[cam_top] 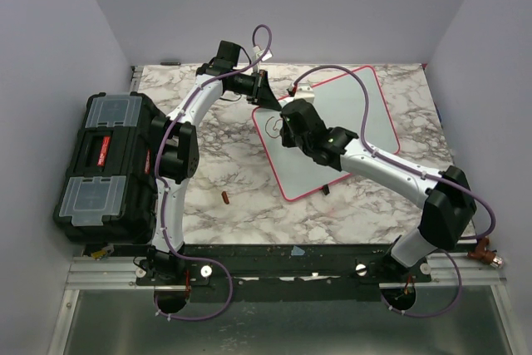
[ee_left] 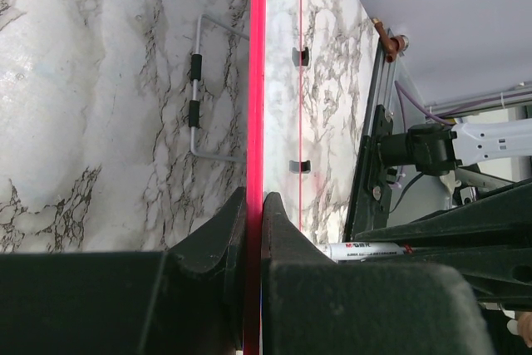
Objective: Write a sentence on the whiteboard
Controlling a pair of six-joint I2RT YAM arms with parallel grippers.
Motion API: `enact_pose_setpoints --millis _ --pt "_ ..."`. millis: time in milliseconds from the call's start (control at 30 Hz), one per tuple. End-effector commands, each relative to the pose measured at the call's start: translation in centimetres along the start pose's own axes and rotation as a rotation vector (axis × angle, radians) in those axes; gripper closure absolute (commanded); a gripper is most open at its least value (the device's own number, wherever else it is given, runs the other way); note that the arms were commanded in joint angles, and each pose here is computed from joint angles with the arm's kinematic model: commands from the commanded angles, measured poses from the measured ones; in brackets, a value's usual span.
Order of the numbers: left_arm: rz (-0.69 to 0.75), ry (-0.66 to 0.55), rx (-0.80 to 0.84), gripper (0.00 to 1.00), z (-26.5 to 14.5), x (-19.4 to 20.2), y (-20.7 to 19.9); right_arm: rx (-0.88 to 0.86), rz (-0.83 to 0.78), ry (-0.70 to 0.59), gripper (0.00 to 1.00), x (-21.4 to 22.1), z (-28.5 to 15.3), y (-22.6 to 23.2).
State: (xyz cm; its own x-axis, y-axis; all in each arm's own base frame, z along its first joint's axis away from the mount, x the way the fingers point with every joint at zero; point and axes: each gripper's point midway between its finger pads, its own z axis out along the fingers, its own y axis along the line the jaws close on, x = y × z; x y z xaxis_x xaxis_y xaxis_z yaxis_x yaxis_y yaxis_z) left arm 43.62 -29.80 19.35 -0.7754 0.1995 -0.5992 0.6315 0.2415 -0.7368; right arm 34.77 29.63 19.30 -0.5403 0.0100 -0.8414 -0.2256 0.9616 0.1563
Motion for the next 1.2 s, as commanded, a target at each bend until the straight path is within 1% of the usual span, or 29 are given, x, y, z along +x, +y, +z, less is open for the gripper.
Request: enact_pose_setpoints --millis 0,300,833,1000,1167 --pt "0.151 -0.003 -0.021 1.00 0.5 -0.4 -0.1 0.104 -0.066 0.050 0.99 1.4 0.9 -2.0" --pt "0.150 -0.002 -0.019 1.00 0.5 -0.4 -0.2 0.147 -0.072 0.015 0.99 -0.1 1.0 -2.4" --pt "0.150 -0.002 -0.018 1.00 0.6 -0.4 -0.2 0.109 -0.069 0.001 0.99 -1.6 1.5 -0.9" --pt "0.149 -0.003 -0.020 1.00 0.5 -0.4 -0.1 0.090 -0.065 0.003 0.99 -1.6 0.8 -0.9" --pt "0.150 -0.005 -0.020 1.00 0.4 -0.4 -0.1 0.050 -0.053 -0.003 0.99 -1.8 -0.8 -0.9"
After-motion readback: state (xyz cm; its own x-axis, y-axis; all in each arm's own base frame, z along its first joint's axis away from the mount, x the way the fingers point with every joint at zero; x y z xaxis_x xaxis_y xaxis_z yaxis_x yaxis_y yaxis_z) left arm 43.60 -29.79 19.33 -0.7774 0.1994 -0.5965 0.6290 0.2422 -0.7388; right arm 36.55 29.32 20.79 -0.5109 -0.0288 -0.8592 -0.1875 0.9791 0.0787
